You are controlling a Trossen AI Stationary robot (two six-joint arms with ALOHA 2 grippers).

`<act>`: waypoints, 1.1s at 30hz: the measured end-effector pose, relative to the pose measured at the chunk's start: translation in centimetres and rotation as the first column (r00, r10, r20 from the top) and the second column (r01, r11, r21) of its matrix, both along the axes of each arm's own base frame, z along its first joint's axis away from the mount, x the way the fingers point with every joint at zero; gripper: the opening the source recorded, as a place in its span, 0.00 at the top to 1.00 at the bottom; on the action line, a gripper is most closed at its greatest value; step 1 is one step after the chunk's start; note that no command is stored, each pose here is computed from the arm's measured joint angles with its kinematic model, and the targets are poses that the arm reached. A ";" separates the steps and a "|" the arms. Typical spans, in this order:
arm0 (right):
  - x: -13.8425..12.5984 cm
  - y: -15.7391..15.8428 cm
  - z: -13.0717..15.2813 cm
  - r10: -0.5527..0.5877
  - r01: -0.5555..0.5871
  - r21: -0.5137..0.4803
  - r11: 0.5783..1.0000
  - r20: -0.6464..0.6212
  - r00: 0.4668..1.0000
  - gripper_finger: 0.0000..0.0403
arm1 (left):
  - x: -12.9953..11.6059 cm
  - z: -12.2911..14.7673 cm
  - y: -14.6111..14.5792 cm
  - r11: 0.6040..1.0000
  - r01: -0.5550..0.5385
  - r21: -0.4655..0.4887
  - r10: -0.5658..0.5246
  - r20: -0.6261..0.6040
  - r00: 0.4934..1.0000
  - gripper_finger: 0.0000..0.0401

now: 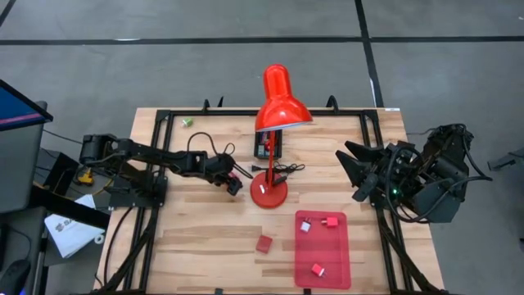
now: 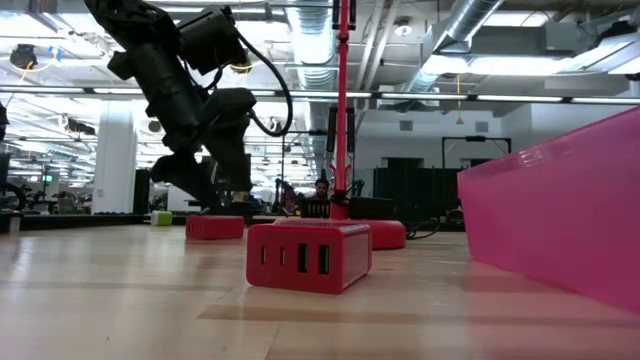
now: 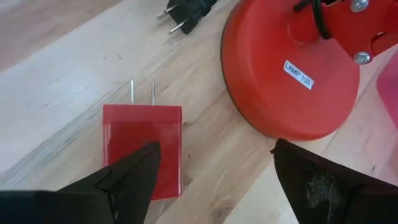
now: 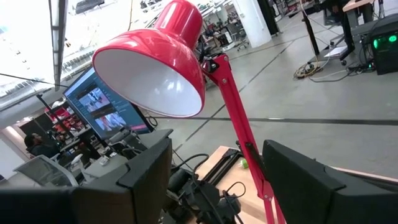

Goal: Pick & Place Office items
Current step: Put the top red charger adapter into the red bin

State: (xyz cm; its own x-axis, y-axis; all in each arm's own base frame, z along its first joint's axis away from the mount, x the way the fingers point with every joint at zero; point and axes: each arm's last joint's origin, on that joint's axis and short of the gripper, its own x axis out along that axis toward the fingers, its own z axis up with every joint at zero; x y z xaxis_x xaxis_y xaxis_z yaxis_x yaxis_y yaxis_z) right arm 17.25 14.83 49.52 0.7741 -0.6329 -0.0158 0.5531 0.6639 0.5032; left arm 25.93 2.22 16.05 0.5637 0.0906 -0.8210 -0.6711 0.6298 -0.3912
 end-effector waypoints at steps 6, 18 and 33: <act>0.0 0.0 0.0 0.000 0.000 0.002 1.000 0.002 1.000 0.39 | -0.2 0.7 0.5 0.999 -0.033 0.013 0.032 0.027 0.999 0.24; 0.0 0.0 0.0 0.000 0.000 0.000 1.000 0.000 1.000 0.39 | -1.0 0.9 1.6 0.999 -0.025 0.024 0.025 -0.017 1.000 0.24; 0.0 0.0 0.0 0.000 0.000 -0.004 1.000 -0.003 1.000 0.39 | -0.9 0.5 1.6 1.000 -0.020 0.007 0.020 -0.037 0.999 0.18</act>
State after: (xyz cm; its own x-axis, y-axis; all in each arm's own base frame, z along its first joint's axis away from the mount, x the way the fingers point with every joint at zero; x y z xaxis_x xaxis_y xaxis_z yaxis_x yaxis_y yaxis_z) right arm 17.25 14.83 49.52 0.7741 -0.6329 -0.0158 0.5546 0.6658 0.4991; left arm 25.03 3.79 16.50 0.5312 0.1071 -0.8404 -0.6973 0.6187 -0.3620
